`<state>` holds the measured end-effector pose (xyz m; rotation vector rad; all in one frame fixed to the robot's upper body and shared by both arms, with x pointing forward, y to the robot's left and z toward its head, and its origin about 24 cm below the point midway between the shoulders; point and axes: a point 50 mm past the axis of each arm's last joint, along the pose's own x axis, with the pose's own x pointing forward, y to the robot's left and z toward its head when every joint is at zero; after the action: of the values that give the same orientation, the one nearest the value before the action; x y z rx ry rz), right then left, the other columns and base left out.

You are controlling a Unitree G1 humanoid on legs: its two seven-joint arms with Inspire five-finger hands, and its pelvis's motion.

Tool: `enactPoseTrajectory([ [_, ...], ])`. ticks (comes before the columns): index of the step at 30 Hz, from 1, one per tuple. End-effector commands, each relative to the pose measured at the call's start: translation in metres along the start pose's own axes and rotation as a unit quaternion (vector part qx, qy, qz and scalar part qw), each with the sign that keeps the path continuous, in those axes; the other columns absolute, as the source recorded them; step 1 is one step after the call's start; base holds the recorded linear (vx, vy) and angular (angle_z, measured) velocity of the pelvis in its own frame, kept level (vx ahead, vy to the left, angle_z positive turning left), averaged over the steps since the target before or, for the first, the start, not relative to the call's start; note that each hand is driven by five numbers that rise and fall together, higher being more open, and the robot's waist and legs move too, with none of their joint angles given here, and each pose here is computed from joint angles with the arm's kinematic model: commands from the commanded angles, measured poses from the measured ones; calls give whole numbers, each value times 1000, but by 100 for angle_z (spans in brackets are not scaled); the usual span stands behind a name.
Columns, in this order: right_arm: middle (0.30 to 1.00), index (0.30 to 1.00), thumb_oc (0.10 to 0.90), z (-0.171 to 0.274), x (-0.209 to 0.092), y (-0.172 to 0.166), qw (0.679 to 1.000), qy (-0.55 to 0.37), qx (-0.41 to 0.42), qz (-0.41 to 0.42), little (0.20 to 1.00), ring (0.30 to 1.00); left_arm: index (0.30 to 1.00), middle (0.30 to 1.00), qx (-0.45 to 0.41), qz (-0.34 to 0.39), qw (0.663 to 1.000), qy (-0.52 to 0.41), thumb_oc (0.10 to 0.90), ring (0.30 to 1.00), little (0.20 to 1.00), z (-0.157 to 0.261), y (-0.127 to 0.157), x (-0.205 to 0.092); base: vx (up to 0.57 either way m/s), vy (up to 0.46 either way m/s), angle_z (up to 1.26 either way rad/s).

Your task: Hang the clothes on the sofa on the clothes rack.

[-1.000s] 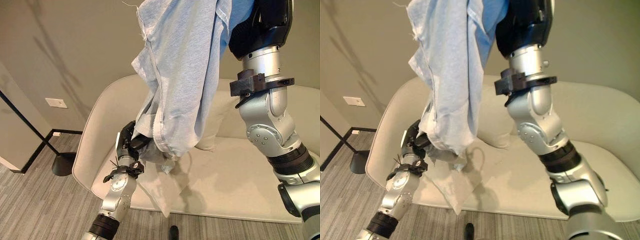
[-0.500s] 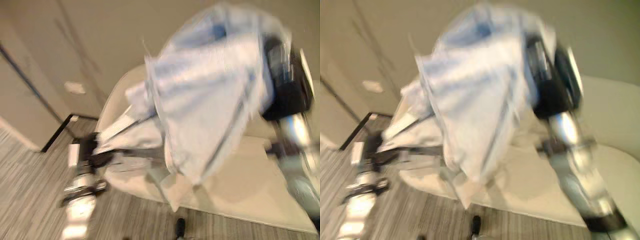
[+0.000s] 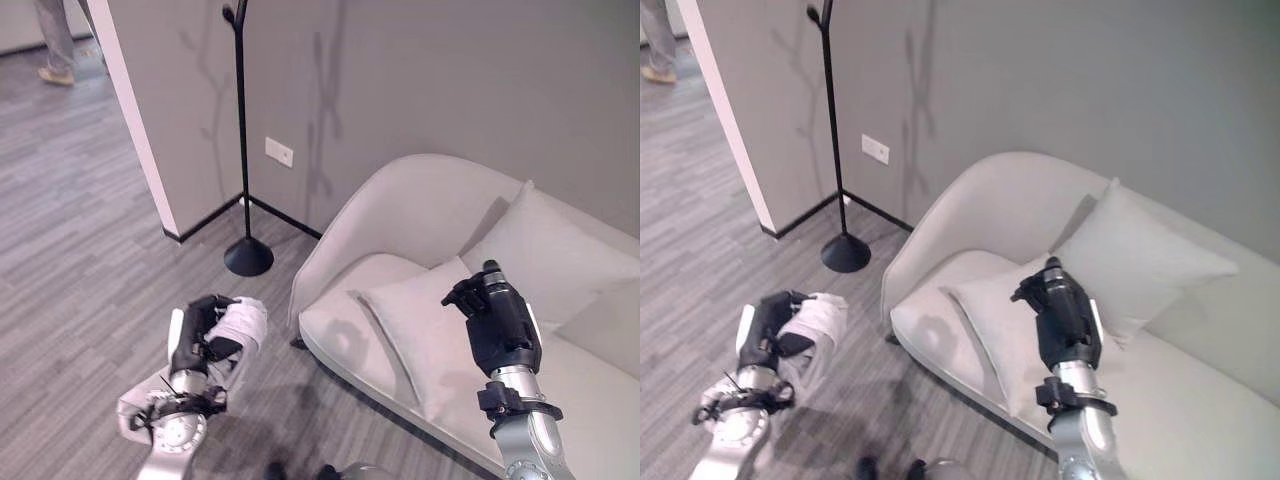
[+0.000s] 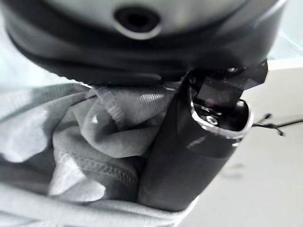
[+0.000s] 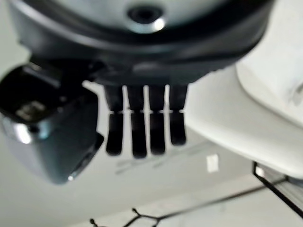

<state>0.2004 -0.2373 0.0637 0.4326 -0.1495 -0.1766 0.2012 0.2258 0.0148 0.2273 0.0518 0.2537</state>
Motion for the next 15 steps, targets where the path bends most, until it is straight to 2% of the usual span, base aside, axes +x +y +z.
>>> enactPoseTrajectory([
  [1, 300, 300, 400, 47, 15, 10, 992, -114, -25, 49, 300, 300, 300, 300, -36, -16, 972, -230, 400, 300, 300, 89, 3, 17, 50, -48, -20],
  [2, 345, 345, 430, 47, 15, 10, 992, -114, -25, 49, 345, 345, 300, 300, -36, -16, 972, -230, 400, 300, 300, 89, 3, 16, 36, -42, -4],
  [3, 592, 592, 595, 47, 14, 8, 992, -113, -34, 45, 592, 592, 300, 300, -33, -12, 973, -230, 400, 300, 300, 89, 5, 16, 33, -46, 12],
  [4, 900, 900, 800, 46, 14, 6, 992, -109, -59, 35, 900, 900, 300, 300, -30, -3, 972, -232, 400, 300, 300, 90, 8, 16, 47, -63, 6],
  [6, 900, 900, 800, 45, 12, 3, 990, -101, -91, 36, 900, 900, 300, 300, -19, 25, 968, -250, 400, 300, 300, 95, 17, 14, 77, -78, 3],
  [11, 900, 900, 800, 37, 12, 3, 990, -80, -106, 52, 900, 900, 300, 300, -1, 78, 954, -289, 400, 300, 300, 107, 31, 11, 54, -52, -3],
  [15, 900, 900, 800, 26, 18, 10, 987, -55, -127, 83, 900, 900, 300, 300, 12, 112, 931, -347, 400, 300, 300, 131, 36, 20, -68, -5, 0],
])
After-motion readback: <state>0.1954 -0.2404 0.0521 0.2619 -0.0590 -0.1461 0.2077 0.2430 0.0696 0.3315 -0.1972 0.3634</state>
